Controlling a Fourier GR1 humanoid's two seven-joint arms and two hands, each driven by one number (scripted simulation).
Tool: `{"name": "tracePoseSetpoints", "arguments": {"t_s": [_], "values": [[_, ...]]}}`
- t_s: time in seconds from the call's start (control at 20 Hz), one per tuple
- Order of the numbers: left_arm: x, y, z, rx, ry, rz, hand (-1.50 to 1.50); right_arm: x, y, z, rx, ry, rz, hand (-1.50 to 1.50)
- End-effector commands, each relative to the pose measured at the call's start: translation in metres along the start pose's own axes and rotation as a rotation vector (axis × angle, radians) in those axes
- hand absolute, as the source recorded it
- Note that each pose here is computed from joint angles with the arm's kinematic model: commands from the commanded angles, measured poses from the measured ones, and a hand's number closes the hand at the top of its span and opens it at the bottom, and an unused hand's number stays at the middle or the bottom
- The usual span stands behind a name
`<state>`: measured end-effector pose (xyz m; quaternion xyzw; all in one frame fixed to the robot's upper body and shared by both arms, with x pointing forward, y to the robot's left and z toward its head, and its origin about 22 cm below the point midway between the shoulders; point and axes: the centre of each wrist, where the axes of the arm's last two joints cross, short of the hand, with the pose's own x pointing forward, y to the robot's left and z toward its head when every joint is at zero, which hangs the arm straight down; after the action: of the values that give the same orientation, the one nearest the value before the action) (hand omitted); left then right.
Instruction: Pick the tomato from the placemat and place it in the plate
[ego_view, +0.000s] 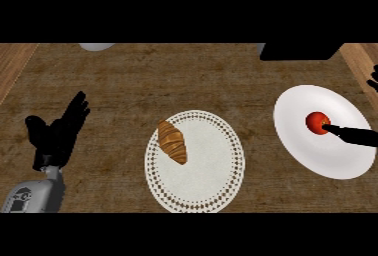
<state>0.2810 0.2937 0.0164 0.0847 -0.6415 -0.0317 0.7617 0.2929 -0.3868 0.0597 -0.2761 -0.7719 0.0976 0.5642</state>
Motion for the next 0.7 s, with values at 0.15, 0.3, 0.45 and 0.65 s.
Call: {"name": "tracePoseSetpoints", "arguments": {"t_s": [0.15, 0.3, 0.45, 0.65], "values": [[0.003, -0.003, -0.004, 0.003, -0.012, 0.005, 0.00, -0.003, -0.035, 0.005, 0.098, 0.162, -0.290, -1.50], [-0.005, -0.005, 0.003, -0.009, -0.026, 0.001, 0.00, -0.007, -0.061, 0.004, 0.109, 0.142, -0.319, -1.50], [-0.006, -0.002, 0.002, -0.009, -0.004, 0.007, 0.00, -0.026, -0.072, 0.030, 0.080, 0.108, -0.296, -1.50], [0.013, 0.000, -0.002, -0.024, -0.016, -0.010, 0.00, -0.037, -0.110, 0.031, 0.056, 0.094, -0.297, -1.50]]}}
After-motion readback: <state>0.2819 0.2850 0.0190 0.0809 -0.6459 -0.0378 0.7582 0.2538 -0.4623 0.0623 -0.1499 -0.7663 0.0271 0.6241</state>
